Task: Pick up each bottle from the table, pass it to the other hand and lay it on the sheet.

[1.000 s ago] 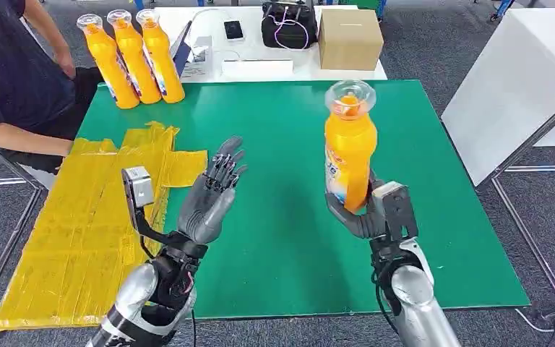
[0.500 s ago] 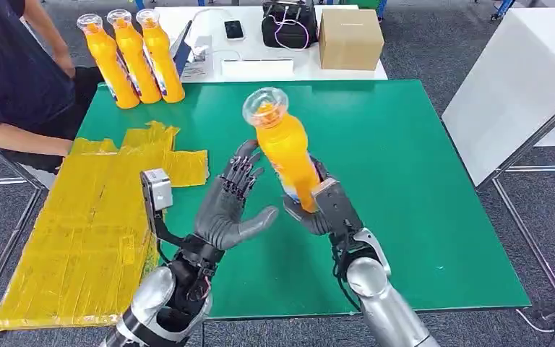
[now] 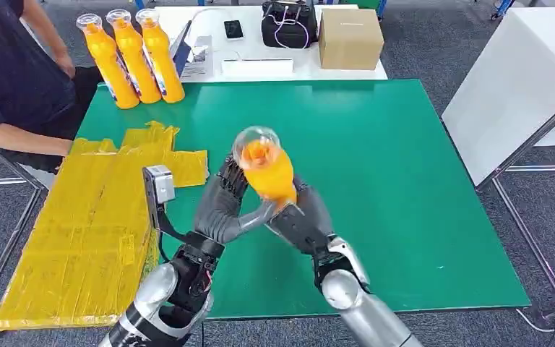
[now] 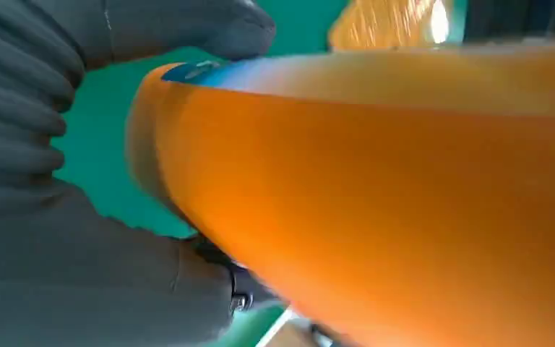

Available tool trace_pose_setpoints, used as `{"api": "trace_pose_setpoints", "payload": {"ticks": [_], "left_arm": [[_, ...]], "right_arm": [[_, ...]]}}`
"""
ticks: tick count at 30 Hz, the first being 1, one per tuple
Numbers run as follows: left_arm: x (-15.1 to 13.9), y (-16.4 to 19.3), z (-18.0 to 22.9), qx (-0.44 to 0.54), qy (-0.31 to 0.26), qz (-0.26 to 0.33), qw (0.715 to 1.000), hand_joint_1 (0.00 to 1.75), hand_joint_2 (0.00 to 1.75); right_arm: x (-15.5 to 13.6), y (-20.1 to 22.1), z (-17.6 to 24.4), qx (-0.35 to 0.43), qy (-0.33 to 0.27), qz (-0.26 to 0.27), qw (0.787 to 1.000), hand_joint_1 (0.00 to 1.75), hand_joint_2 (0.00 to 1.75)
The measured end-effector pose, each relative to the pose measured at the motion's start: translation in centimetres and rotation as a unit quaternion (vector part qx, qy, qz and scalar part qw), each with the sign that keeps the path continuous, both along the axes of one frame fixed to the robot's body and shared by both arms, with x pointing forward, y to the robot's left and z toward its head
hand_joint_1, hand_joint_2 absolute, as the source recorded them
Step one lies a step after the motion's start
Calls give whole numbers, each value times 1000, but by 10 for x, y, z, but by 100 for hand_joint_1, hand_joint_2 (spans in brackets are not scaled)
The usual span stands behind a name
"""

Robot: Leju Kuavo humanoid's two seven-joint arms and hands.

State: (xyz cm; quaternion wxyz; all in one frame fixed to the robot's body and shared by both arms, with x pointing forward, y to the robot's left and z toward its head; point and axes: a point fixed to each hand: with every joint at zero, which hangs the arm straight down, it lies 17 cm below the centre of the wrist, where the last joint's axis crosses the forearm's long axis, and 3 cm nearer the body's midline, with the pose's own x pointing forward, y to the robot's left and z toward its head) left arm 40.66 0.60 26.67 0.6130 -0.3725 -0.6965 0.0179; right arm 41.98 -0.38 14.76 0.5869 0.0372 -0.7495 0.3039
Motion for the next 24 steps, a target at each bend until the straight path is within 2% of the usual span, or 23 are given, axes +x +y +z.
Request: {"api": "trace_pose_setpoints", "payload": {"ticks": [6,14,20,24], "left_arm": [[5,1,-7,2,13,3,1000,0,175],[9,0,-8,7,13,5,1000,0,175],[11,0,-8,22,6,11,1000,0,175],[7,-15,-5,71,-20,-27,997,0,175]], "right_arm": [[-8,16,-13,-24,-4,9,1000,175,175],[-3,21,-11,-73,-43,-2,996,175,175],[-1,21,-13,-82,-49,-5,995,175,175],[-1,19,-15,-87,-51,-6,995,175,175]]}}
